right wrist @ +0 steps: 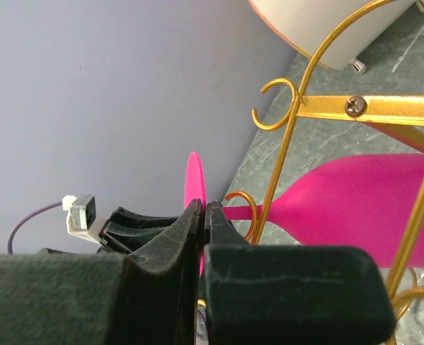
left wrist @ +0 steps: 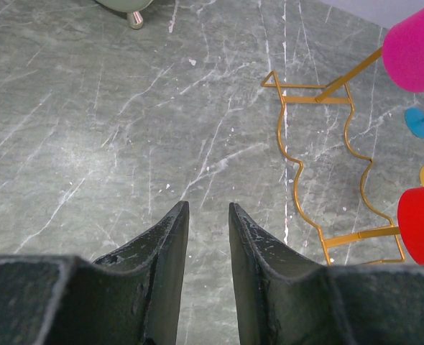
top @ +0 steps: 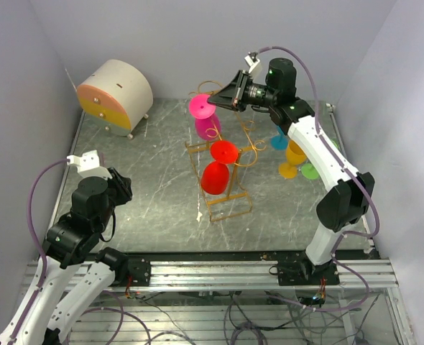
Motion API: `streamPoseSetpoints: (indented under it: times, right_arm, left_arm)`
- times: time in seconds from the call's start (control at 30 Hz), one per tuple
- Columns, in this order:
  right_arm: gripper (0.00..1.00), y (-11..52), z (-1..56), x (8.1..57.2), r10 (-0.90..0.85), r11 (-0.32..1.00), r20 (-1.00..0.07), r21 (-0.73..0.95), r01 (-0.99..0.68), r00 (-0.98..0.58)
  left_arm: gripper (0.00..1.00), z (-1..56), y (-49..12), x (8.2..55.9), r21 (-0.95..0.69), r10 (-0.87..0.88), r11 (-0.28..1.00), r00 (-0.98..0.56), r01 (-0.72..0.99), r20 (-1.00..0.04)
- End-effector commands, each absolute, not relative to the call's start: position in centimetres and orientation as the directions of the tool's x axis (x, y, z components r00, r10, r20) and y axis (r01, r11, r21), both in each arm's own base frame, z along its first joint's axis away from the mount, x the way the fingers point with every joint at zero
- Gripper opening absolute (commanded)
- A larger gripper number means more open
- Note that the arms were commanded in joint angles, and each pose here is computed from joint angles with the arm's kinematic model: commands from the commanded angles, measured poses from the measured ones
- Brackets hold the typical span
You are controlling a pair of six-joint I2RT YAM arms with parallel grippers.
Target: Take the wine glass off the wine glass rack
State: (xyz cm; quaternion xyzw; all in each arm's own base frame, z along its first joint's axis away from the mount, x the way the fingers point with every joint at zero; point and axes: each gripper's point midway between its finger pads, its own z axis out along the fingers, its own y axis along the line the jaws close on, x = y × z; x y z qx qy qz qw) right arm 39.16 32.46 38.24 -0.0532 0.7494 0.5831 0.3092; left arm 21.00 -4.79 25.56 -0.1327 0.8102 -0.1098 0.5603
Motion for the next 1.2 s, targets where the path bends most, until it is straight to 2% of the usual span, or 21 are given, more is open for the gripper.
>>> streamPoseSetpoints:
  times: [0.0, 0.77, 0.83, 1.0, 1.17]
  right_arm:
    - [0.0, 33.7, 39.6, 39.0, 0.262, 0.278, -0.545, 0.833, -0.479, -0.796]
    - [0.0, 36.2, 39.4, 37.0, 0.178, 0.221, -0.559, 0.825, -0.521, -0.81]
    - [0.0, 36.4, 40.3, 36.4, 0.17, 0.197, -0.588, 0.807, -0.557, -0.791]
    - [0.0, 38.5, 42.9, 32.1, 0.078, 0.033, -0.635, 0.772, -0.635, -0.768]
    - [0.0, 40.2, 45.2, 28.5, 0.027, -0.039, -0.73, 0.681, -0.731, -0.682]
  left_arm:
    - [0.4, 26.1, -4.4, 21.1, -0.335, -0.352, 0.936, -0.311, -0.11, -0.883]
    - [0.4, 26.2, -4.4, 21.1, -0.335, -0.352, 0.936, -0.31, -0.109, -0.883]
    - [0.4, 26.2, -4.4, 21.1, -0.336, -0.354, 0.935, -0.308, -0.11, -0.883]
    - [0.4, 26.2, -4.4, 21.1, -0.336, -0.354, 0.935, -0.309, -0.111, -0.883]
    - [0.4, 26.2, -4.4, 21.1, -0.337, -0.355, 0.935, -0.309, -0.111, -0.882]
